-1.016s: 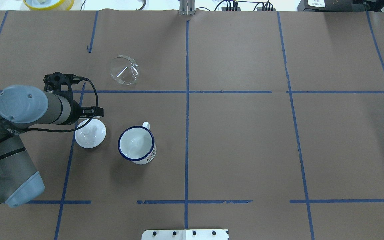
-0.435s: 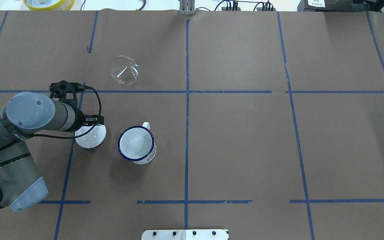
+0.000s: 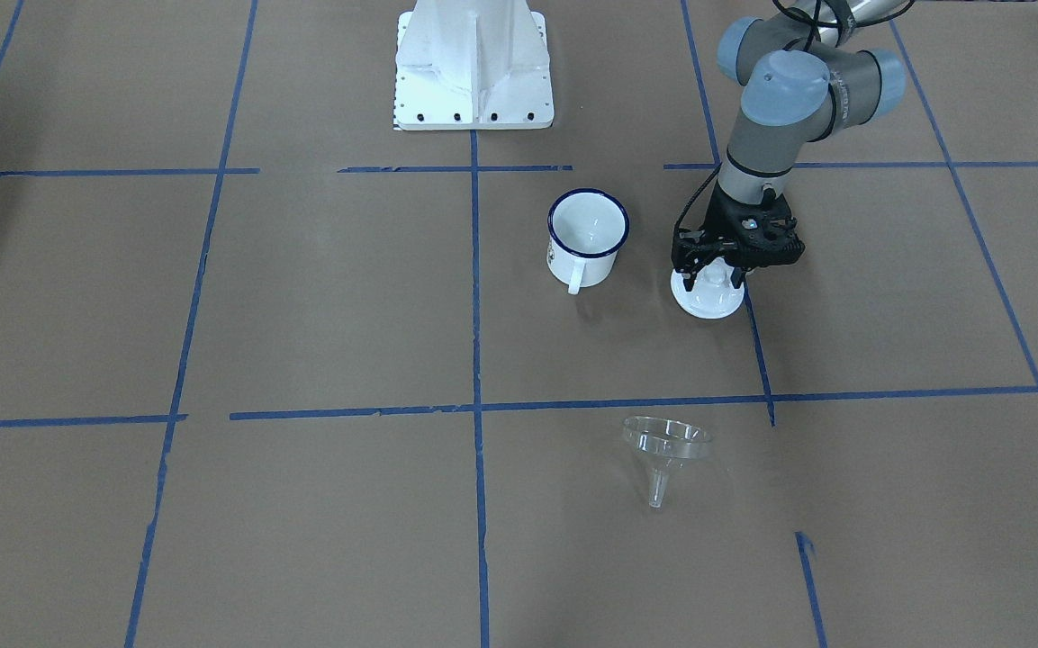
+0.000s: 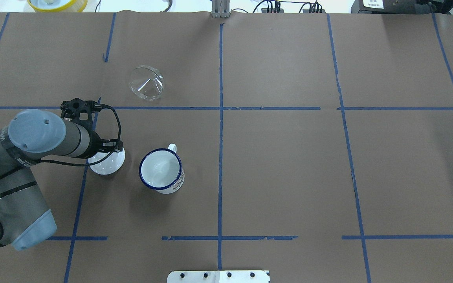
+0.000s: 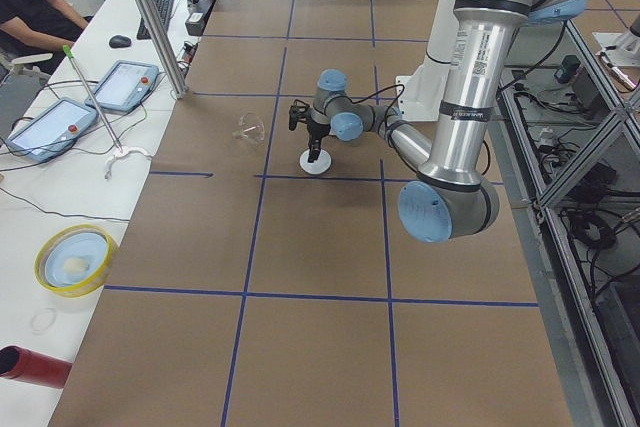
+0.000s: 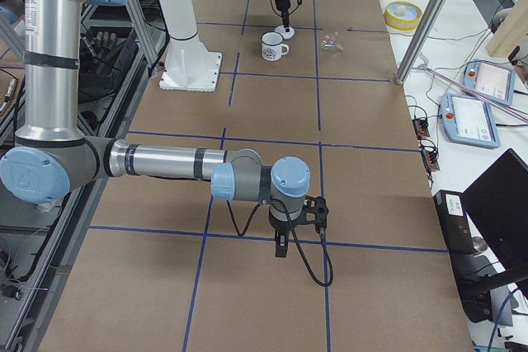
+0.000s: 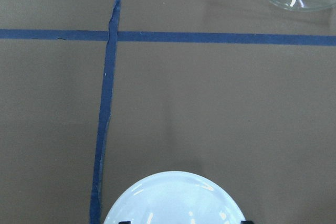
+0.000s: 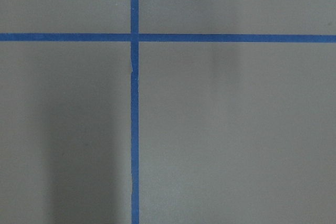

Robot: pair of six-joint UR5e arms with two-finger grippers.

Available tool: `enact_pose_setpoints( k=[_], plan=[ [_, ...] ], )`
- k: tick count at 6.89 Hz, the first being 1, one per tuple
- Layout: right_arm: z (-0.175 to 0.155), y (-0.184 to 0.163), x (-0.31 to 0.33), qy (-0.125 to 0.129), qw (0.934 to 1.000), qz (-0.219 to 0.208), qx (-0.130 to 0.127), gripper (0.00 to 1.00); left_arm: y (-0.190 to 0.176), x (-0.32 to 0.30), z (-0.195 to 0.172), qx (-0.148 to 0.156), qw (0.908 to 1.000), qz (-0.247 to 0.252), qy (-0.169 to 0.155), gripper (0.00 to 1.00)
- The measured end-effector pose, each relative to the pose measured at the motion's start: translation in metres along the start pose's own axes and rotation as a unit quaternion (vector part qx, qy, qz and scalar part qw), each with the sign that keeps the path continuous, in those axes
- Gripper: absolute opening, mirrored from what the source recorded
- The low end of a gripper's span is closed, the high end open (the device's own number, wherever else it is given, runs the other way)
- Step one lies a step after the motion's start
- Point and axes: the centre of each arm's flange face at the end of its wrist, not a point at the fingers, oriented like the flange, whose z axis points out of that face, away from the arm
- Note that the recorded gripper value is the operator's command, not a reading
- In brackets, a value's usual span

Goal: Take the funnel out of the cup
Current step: 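Lower the left gripper onto the white lid and grasp its knob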

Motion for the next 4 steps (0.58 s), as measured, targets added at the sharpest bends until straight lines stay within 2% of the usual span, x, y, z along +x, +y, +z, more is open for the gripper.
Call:
enact_pose_setpoints(
  k=[4],
  plan=[
    [0.0,0.0,0.0,0.0,1.0,0.0,0.0,1.0,0.0041,-0.0079,-0.0004,-0.005,1.0,-0.001,-0.003,0.66]
  ],
)
